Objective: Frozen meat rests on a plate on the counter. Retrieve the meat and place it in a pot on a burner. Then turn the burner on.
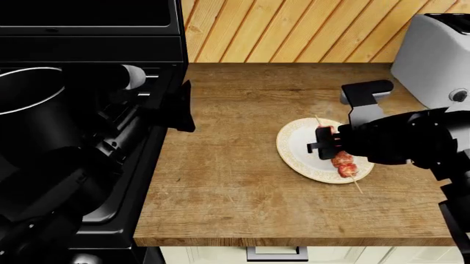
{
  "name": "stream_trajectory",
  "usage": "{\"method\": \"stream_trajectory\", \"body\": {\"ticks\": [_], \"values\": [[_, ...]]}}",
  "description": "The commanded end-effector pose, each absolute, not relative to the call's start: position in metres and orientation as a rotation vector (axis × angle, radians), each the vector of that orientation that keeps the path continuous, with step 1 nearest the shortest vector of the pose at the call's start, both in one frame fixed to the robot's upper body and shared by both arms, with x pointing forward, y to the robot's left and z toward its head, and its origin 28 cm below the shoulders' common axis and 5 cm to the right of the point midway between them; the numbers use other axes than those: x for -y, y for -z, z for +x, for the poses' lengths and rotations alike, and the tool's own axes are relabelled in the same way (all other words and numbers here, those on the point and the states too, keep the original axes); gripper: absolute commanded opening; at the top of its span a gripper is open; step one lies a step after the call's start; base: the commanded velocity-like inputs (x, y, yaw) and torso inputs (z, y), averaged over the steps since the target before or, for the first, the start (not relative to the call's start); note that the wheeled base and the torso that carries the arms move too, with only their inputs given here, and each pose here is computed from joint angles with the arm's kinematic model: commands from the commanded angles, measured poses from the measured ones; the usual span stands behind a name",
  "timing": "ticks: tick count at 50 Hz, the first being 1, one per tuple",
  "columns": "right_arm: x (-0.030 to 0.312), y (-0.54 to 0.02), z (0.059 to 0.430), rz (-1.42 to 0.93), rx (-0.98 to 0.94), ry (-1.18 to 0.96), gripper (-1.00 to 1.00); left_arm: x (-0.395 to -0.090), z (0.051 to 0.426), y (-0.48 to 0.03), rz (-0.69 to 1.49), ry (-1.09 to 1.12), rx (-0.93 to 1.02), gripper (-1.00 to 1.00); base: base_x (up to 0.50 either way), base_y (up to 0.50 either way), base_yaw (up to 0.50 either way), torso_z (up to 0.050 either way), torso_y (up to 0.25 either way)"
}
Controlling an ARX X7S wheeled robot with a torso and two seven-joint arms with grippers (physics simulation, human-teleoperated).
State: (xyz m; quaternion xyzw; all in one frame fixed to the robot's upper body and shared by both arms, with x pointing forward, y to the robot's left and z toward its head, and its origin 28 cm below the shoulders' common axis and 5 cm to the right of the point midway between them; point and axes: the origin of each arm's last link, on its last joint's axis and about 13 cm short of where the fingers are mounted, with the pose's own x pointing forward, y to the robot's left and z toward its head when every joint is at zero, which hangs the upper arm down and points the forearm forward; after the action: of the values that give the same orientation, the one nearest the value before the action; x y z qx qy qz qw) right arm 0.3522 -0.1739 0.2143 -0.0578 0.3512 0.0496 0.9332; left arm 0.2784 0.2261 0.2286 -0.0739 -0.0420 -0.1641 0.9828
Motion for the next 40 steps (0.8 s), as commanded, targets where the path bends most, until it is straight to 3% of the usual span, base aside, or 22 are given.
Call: {"method": "stream_trajectory", "body": {"ticks": [1, 25, 40], "values": [[0.173, -0.217, 0.351, -0.119, -0.707, -0.114, -1.00, -0.226, 0.278, -0.229, -0.149, 0.330, 0.086, 1.00, 0.00, 0.00, 0.00, 0.000, 0.000], [0.169, -0.256, 0.335, -0.159, -0.544, -0.136, -1.00, -0.227, 0.275, -0.230, -0.153, 0.329, 0.089, 1.00, 0.00, 0.00, 0.00, 0.000, 0.000], [0.162, -0.283, 0.315, -0.102, -0.310, -0.166, -1.00, -0.226, 0.270, -0.230, -0.151, 0.332, 0.093, 1.00, 0.00, 0.00, 0.00, 0.000, 0.000]]}}
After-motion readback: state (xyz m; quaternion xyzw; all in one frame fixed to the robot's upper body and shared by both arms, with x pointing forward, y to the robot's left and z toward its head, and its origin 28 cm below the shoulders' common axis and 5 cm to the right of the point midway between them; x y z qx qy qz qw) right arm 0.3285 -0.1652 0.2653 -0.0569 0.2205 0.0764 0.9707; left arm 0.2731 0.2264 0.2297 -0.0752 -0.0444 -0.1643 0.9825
